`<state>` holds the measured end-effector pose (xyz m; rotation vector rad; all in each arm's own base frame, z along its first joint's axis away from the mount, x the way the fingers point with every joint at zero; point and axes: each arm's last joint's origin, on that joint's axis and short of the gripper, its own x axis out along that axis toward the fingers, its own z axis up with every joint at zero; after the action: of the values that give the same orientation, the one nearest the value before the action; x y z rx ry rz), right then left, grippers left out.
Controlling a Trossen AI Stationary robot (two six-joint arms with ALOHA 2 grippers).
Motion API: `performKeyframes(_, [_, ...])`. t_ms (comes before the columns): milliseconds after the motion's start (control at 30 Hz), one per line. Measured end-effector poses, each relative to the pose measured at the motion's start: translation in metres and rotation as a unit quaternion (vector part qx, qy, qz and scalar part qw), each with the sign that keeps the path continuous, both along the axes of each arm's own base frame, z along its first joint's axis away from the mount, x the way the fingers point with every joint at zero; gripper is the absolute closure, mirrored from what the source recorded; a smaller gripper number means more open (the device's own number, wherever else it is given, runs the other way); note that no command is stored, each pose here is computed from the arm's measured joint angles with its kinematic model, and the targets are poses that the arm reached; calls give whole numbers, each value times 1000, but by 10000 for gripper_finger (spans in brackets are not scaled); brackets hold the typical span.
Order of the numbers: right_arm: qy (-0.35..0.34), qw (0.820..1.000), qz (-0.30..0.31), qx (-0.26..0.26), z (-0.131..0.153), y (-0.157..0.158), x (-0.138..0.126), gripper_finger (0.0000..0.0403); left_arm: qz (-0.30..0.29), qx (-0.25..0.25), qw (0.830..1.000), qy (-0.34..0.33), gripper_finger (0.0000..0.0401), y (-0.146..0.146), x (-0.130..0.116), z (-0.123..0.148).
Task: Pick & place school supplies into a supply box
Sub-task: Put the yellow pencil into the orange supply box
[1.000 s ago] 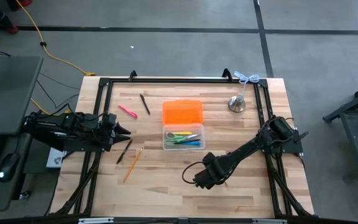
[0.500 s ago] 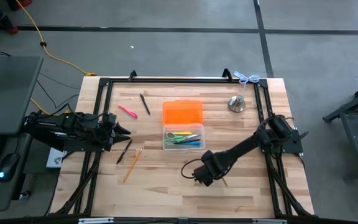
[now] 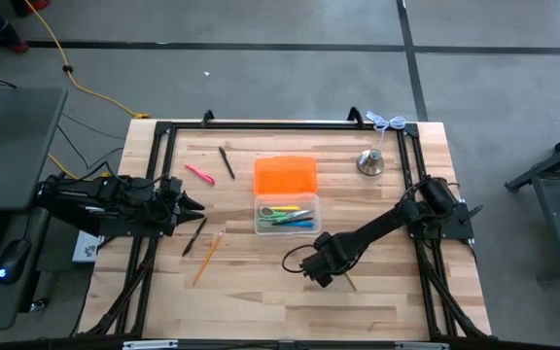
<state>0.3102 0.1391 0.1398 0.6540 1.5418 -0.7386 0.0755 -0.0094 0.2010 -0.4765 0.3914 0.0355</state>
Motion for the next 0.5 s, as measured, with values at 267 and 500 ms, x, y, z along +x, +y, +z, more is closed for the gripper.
performKeyframes(267, [-2, 1000, -6, 11, -7, -3, -2, 336, 1, 1, 1000, 1, 231, 0, 0, 0])
performKeyframes(500, [-7, 1000, -4, 13, -8, -3, -1, 336, 3, 2, 1000, 1, 231, 0, 0, 0])
